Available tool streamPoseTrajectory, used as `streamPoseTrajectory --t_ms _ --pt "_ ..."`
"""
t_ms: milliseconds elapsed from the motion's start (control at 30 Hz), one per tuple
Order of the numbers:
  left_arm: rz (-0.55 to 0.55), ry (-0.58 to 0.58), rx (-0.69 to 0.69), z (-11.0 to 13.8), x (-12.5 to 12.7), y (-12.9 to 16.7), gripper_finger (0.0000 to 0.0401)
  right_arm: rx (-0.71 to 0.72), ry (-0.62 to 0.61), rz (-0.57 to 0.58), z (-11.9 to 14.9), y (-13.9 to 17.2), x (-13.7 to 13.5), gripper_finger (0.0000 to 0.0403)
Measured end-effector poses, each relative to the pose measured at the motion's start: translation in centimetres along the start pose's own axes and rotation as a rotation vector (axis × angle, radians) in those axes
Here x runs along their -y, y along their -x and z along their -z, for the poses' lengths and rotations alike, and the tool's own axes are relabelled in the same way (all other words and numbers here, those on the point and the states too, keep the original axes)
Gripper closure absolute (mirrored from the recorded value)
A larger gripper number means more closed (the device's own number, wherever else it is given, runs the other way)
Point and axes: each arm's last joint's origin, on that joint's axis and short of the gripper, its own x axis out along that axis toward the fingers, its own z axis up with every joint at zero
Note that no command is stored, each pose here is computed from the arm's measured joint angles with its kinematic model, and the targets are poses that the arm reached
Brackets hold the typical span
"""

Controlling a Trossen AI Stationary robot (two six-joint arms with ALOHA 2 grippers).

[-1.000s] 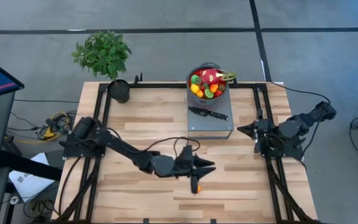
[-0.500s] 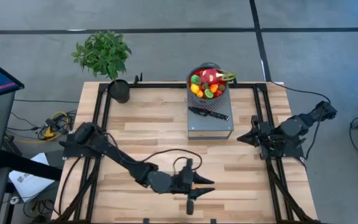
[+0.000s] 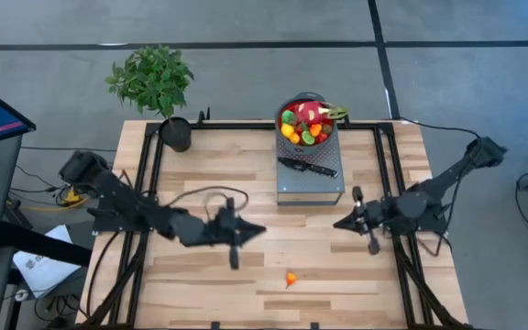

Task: Pick & Place Fruit
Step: Put the yellow pear into the red colander on the shelf

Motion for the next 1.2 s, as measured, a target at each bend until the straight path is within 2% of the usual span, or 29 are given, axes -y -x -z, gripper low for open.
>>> streamPoseTrajectory --t_ms 133,233,433,533,667,800,967,1100,1200 --pt "-0.004 0.048 0.061 0.7 -3.4 2.0 0.0397 -0.052 0.013 0.029 0.9 -2.4 -0.9 0.0403" --pt "-0.012 0.061 0.076 1.3 -4.9 3.5 0.0396 -0.082 -0.013 0.094 0.0 -4.2 -1.6 0.0403" --pt "0.018 0.102 0.102 1.1 -5.9 6.0 0.0398 -0.205 0.082 0.168 -2.4 -8.7 -4.3 0.0403" --pt "0.036 0.114 0.116 1.0 -6.2 7.0 0.0397 -0.347 0.148 0.214 -3.1 -11.0 -5.7 0.0403" --pt "0.040 0.116 0.120 1.2 -6.8 7.9 0.0396 -0.519 0.142 0.265 -3.6 -13.6 -7.4 0.0403" --pt "0.033 0.126 0.139 0.9 -7.4 8.4 0.0396 -0.643 0.119 0.288 -3.4 -15.7 -9.2 0.0403" --pt "0.038 0.143 0.166 0.3 -7.7 9.0 0.0396 -0.717 0.057 0.281 -3.7 -17.6 -11.1 0.0403" --pt "0.060 0.099 0.190 -0.3 -7.8 9.4 0.0396 -0.781 -0.038 0.225 -3.5 -19.0 -11.7 0.0403" --pt "0.075 0.083 0.194 -0.4 -7.7 9.5 0.0395 -0.828 -0.095 0.233 -2.5 -19.9 -11.6 0.0403"
